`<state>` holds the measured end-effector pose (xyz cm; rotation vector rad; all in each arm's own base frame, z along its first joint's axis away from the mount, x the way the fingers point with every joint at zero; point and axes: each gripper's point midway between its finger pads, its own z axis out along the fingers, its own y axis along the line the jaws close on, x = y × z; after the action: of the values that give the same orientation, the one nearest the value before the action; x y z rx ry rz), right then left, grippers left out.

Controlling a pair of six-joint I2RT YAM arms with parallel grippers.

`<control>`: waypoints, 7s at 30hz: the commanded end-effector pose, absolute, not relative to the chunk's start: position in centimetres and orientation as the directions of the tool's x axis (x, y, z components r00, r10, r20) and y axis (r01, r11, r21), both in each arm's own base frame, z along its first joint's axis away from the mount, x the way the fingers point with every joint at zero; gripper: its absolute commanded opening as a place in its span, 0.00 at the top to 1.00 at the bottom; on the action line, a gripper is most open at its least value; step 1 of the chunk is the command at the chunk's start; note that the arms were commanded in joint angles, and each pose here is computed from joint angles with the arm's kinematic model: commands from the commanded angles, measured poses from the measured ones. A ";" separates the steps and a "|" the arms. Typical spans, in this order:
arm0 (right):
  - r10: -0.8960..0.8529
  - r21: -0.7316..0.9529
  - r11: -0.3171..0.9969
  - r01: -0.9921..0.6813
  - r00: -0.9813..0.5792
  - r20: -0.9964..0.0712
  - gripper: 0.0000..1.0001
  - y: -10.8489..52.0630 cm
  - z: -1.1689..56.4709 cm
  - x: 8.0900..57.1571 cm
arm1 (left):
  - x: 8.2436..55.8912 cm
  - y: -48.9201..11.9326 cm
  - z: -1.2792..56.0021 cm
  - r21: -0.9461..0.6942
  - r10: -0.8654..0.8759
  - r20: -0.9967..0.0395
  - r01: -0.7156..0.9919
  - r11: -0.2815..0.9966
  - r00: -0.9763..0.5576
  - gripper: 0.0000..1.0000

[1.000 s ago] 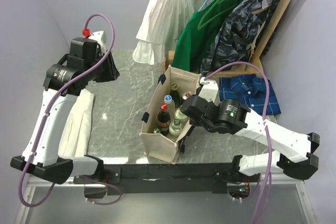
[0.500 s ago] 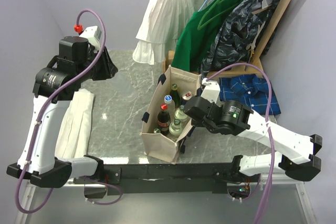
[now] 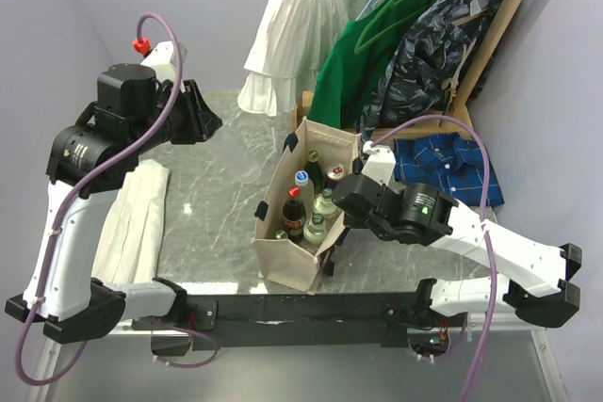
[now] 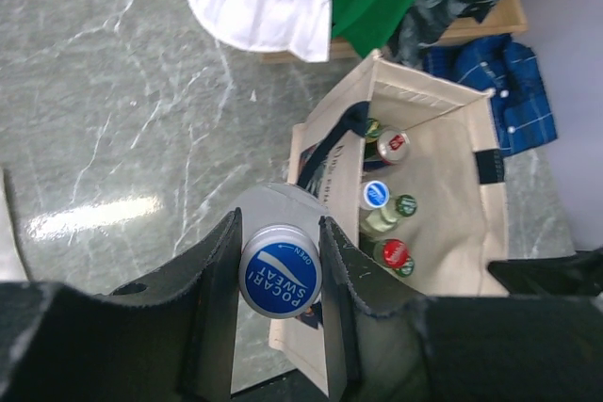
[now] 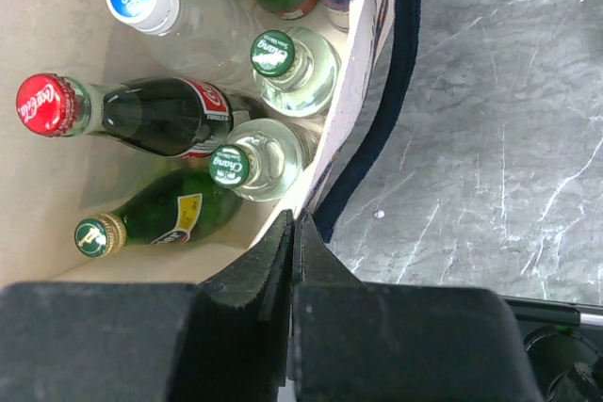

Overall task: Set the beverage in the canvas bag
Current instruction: Place the drink in the canvas bag.

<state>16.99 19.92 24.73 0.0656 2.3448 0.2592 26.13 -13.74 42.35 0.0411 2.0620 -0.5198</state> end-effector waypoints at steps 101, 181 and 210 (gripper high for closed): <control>0.211 0.307 0.949 -0.075 -0.574 -0.791 1.00 20.9 33.1 19.8 | 11.9 -33.1 38.5 -0.368 0.063 -0.811 0.591 0.718 -0.581 0.99; 0.364 0.368 0.924 0.100 -0.522 -0.771 0.51 15.1 31.5 19.6 | 13.0 -35.4 26.3 -0.297 0.153 -0.720 0.500 0.813 -0.677 0.99; 0.376 0.374 0.920 0.117 -0.533 -0.758 0.50 15.3 30.9 20.6 | 12.9 -33.5 23.6 -0.237 0.295 -0.636 0.545 0.804 -0.713 0.99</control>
<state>20.02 15.11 30.33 0.3360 2.1529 0.3295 13.43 -32.98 21.41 0.5982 2.4222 -0.4530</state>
